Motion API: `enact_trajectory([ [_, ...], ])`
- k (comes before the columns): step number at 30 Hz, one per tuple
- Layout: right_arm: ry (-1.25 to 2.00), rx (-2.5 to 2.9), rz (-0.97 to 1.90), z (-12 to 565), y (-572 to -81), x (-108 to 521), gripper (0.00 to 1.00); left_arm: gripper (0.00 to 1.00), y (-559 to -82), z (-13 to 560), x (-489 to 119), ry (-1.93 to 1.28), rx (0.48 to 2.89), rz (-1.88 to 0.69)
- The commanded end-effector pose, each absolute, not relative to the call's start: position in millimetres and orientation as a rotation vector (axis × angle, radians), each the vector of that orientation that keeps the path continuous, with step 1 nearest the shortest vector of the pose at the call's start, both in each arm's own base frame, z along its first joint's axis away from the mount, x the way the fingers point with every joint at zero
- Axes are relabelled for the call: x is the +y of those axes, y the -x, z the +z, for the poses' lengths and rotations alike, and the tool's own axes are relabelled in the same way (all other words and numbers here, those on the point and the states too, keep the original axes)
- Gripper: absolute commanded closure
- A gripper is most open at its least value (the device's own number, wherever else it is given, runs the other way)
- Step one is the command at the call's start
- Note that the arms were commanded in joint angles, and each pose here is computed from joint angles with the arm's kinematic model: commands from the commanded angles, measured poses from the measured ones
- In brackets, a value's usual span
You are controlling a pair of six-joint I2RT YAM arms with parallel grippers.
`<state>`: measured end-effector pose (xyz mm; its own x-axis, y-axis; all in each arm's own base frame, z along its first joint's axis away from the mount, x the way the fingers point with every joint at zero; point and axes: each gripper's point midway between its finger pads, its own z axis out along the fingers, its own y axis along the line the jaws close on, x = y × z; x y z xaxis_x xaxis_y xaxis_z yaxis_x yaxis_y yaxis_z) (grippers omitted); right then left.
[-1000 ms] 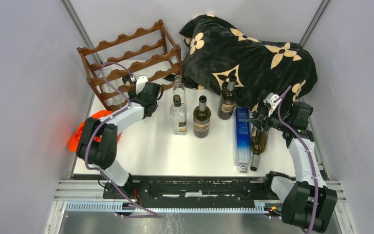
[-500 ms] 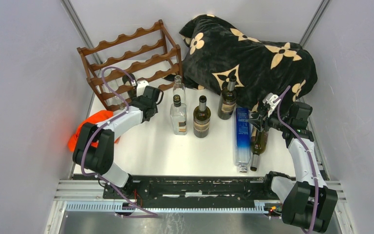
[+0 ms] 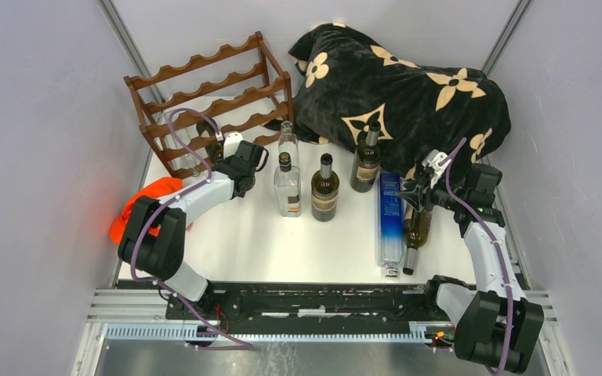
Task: Put the wine bottle on the wine rack
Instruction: Place the wine bottle in the wine rack.
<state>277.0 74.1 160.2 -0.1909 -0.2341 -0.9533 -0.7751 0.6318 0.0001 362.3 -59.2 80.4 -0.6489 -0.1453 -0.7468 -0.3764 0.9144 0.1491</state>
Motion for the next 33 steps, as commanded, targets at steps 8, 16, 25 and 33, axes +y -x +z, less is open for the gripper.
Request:
enact_trajectory([
  [8,0.857,1.69,0.567,174,-284,73,0.59,0.68,-378,92,-50,0.403,2.201,0.467],
  [16,0.856,1.695,0.572,173,-283,73,0.59,0.94,-380,72,-43,0.36,2.209,0.557],
  [25,0.859,1.697,0.572,172,-284,74,0.59,0.96,-395,69,-40,0.343,2.169,0.601],
  [33,0.866,1.698,0.578,171,-283,75,0.59,0.98,-410,85,-32,0.324,2.116,0.617],
])
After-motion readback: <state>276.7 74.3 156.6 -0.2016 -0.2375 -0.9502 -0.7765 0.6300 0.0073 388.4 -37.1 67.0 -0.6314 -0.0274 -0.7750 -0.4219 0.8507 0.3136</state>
